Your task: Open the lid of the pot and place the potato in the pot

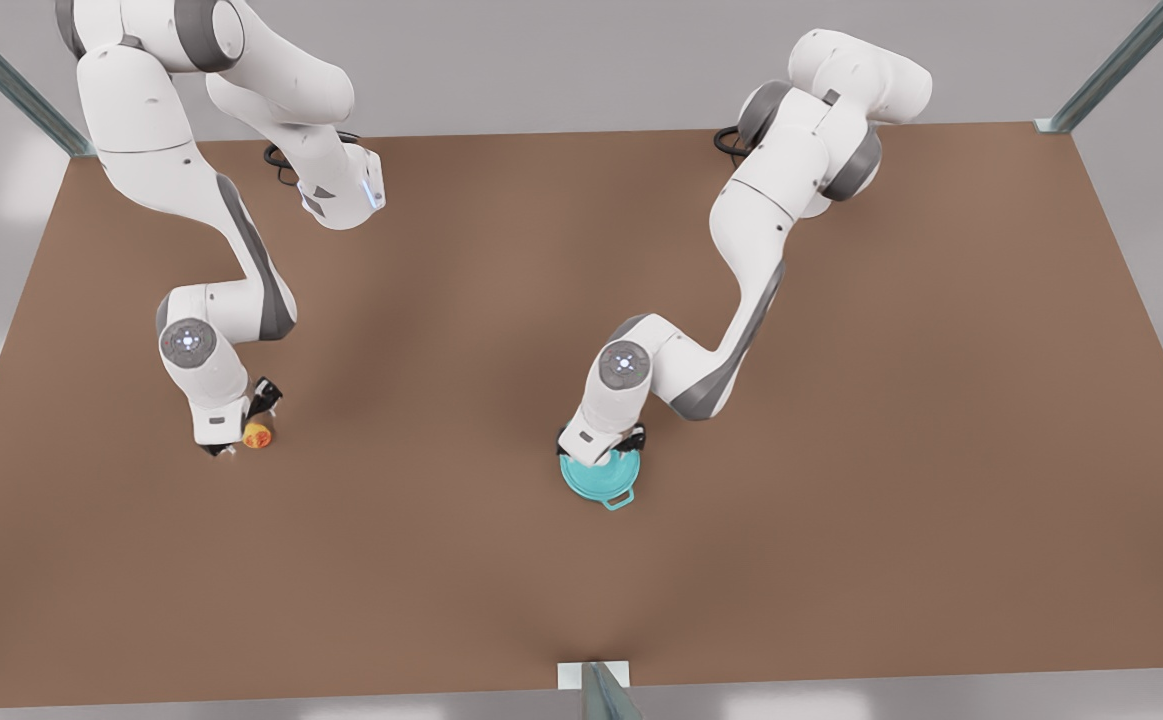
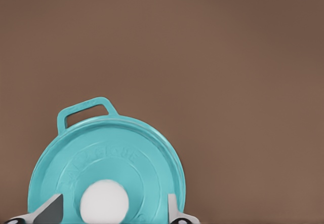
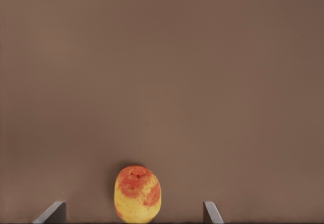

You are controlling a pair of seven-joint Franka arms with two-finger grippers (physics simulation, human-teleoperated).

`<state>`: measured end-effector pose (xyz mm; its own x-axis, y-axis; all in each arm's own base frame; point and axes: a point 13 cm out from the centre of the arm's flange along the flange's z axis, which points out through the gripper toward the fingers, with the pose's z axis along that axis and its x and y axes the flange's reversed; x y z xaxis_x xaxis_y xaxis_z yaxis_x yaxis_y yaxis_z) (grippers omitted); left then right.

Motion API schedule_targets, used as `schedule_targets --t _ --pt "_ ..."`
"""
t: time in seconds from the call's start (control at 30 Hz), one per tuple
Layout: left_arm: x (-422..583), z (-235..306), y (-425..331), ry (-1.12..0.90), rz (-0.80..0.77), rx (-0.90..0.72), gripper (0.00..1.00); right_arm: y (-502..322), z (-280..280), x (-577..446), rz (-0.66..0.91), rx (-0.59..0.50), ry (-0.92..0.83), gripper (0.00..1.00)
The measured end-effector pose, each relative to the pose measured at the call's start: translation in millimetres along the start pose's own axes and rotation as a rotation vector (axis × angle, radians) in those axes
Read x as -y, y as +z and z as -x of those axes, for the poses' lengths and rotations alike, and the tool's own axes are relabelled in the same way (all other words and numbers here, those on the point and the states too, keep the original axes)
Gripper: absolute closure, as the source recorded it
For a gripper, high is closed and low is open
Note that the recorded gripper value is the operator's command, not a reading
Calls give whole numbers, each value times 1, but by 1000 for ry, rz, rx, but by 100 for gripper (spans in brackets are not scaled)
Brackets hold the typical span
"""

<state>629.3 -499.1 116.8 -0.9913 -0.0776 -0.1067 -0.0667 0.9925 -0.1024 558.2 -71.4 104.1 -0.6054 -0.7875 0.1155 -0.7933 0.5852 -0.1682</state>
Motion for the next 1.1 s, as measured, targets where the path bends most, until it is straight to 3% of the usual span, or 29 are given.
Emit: schedule_targets --t 0.17,0.2,0.27,0.3,0.5,0.63,0.73,0.8,0.83,0.87,1.03,1.1 --pt "-4 -3 13 -11 14 -2 0 18 -12 -15 69 -58 -20 0" --pt "-4 -3 13 -12 16 0 13 20 -12 -15 76 -65 -24 0" --pt "-2 -4 13 -13 18 4 66 21 -12 -10 79 -70 -27 0" --pt "-1 -5 12 -13 20 5 76 19 -10 -5 76 -71 -28 0" --pt "-3 -11 4 -21 53 -5 95 34 -16 -1 109 -102 -37 0" --pt "-43 22 -19 -85 84 -13 95 49 -20 -8 137 -118 -46 0" --pt "-187 106 -37 -233 116 -49 92 55 -16 -5 140 -117 -52 0" --pt "-250 124 -11 -247 142 -72 86 59 -14 -4 141 -117 -55 0" --pt "-264 126 2 -232 149 -79 79 59 -13 -3 140 -116 -57 0" --pt "-271 127 10 -210 149 -82 0 60 -13 -2 140 -116 -57 0" --pt "-269 134 8 -74 119 -69 0 63 -14 2 139 -115 -59 3" --pt "-277 150 -45 -42 121 -41 0 69 -21 2 147 -119 -52 3"
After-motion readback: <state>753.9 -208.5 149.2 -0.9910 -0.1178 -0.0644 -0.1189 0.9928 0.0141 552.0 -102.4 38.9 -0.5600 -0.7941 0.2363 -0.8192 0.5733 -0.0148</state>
